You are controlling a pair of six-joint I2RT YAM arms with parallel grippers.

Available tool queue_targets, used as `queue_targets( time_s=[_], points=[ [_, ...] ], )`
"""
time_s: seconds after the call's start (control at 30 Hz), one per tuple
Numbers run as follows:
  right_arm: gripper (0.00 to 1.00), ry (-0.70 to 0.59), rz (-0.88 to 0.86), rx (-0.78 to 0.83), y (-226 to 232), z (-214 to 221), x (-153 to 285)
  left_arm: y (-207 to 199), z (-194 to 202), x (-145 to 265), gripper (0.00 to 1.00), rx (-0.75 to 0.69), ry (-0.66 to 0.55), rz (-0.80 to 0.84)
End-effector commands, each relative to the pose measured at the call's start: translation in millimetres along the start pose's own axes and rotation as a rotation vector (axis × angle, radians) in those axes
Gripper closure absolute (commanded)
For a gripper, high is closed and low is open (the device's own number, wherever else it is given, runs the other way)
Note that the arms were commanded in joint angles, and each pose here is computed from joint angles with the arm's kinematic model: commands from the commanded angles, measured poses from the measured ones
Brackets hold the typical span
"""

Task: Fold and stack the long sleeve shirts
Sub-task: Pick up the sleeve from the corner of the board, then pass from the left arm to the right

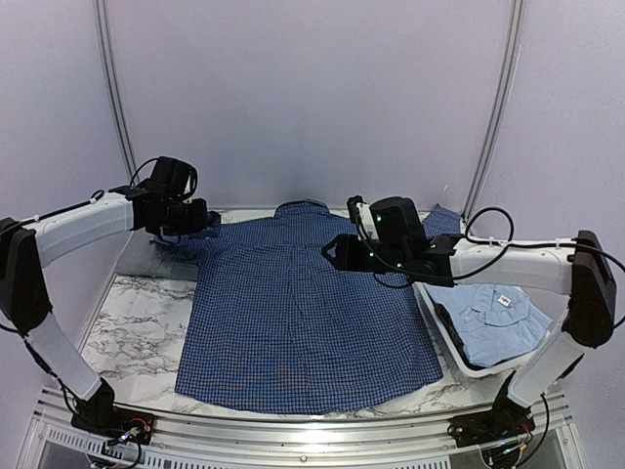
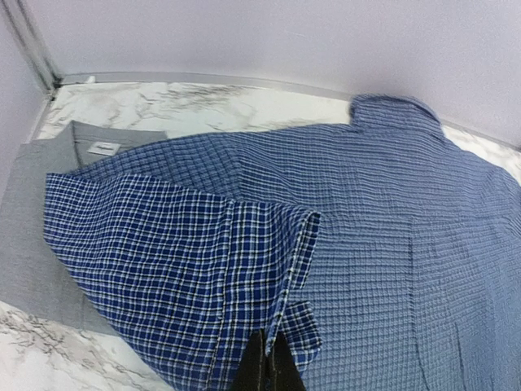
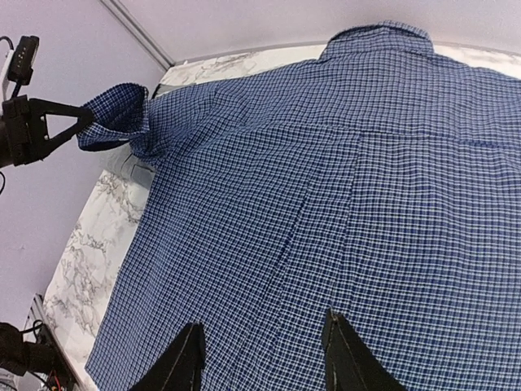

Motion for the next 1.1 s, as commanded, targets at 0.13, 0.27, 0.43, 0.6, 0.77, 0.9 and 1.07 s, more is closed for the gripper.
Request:
queue_targets(
  time_s=[0.13,0.27,0.43,0.6,0.77,0.9,1.07],
  points=[
    [0.53,-0.002,-0.207,-0.019,24,-19,-25,-62,42,40,1.0,-0.082,0.146,0.389],
    [0.51,0.011,-0.286,-0.068,33,-17,-40,-76,58,47,1.0,-0.043,0.176,0.495],
    [0.46,0.0,-0.354,-0.123,40,-17,-59,-89,71,52,1.0,-0.052,0.192,0.561],
    [0.37,-0.016,-0.395,-0.197,43,-17,-72,-97,87,51,1.0,-0.07,0.223,0.586],
    [0.33,-0.027,-0.386,-0.264,39,-15,-81,-106,104,48,1.0,-0.086,0.257,0.606],
    [0.33,-0.035,-0.369,-0.314,33,-10,-87,-112,118,43,1.0,-0.105,0.28,0.613],
    [0.33,-0.032,-0.357,-0.363,27,1,-91,-115,133,34,1.0,-0.114,0.313,0.618]
  ],
)
Point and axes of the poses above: each gripper's point midway between its finger pads, its own x axis back along the fingers, its own y axis along the line the jaws close on, z = x × y, the point moved 4 cm from there along x, back along the fingers, and after that the axes turned 10 degrees about x, right-handed, at the moved point
